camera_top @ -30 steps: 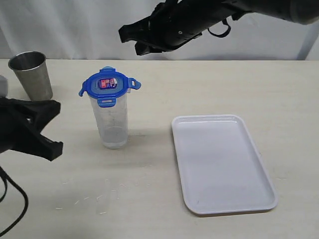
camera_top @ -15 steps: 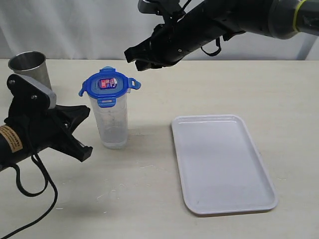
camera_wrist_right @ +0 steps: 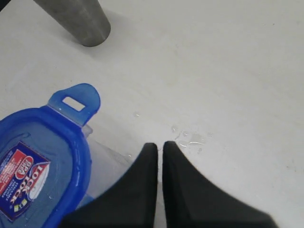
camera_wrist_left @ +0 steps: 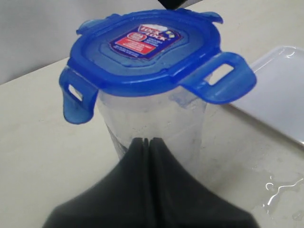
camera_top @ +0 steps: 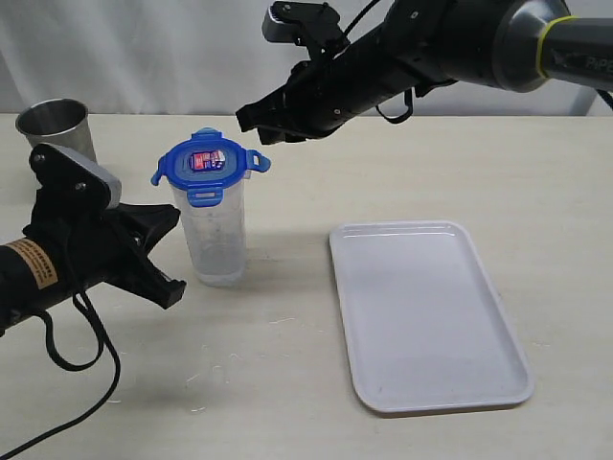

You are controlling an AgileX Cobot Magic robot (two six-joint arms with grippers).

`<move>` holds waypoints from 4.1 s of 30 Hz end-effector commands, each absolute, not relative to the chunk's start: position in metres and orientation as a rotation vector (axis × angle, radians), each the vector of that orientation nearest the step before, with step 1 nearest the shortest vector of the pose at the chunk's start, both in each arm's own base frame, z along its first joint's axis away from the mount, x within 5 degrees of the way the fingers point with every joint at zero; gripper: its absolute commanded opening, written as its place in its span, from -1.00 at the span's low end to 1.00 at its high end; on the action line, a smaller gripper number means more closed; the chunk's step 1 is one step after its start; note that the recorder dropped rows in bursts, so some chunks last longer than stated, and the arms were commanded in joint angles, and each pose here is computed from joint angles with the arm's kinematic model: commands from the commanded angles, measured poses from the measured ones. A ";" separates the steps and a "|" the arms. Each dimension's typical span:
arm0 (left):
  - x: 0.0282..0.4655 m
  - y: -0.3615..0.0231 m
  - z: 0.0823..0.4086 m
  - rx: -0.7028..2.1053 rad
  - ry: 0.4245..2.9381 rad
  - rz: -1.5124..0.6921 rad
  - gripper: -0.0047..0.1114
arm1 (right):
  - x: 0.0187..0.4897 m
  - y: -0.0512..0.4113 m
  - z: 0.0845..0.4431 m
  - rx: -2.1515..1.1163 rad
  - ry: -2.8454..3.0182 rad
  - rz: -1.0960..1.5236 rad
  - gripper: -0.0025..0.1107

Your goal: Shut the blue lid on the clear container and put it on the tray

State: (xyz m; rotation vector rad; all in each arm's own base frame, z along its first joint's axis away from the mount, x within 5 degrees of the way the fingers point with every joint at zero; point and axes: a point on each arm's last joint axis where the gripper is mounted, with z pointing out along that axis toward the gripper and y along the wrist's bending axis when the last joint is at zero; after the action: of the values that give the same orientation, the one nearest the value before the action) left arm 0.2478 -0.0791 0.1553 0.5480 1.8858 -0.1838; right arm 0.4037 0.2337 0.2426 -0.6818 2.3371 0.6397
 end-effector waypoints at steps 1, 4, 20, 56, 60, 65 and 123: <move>0.250 -0.079 0.158 0.550 1.856 -0.170 -0.92 | 0.404 0.233 0.245 -0.700 2.324 0.640 -0.89; 0.250 -0.079 0.159 0.541 1.849 -0.171 -0.92 | 0.402 0.233 0.244 -0.724 2.335 0.645 -0.89; 0.252 -0.077 0.160 0.509 1.839 -0.151 -0.92 | 0.392 0.234 0.237 -0.849 2.414 0.684 -0.89; 0.251 -0.076 0.158 0.514 1.863 -0.147 -0.92 | 0.355 0.252 0.300 -1.006 2.209 0.646 -0.89; 0.251 -0.076 0.157 0.517 1.874 -0.145 -0.92 | 0.350 0.271 0.283 -1.061 2.224 0.658 -0.89; 0.250 -0.076 0.155 0.521 1.894 -0.142 -0.92 | 0.357 0.276 0.259 -1.054 2.284 0.657 -0.89; 0.311 -0.105 0.090 0.497 1.803 -0.352 0.60 | 0.357 0.277 0.249 -1.075 2.324 0.663 -0.89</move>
State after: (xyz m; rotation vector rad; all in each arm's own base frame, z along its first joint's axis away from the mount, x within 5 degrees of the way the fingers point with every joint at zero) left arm 0.3102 -0.1050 0.0900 0.5023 1.8013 -0.3533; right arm 0.3575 0.2773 0.2585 -1.0446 2.2872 0.6686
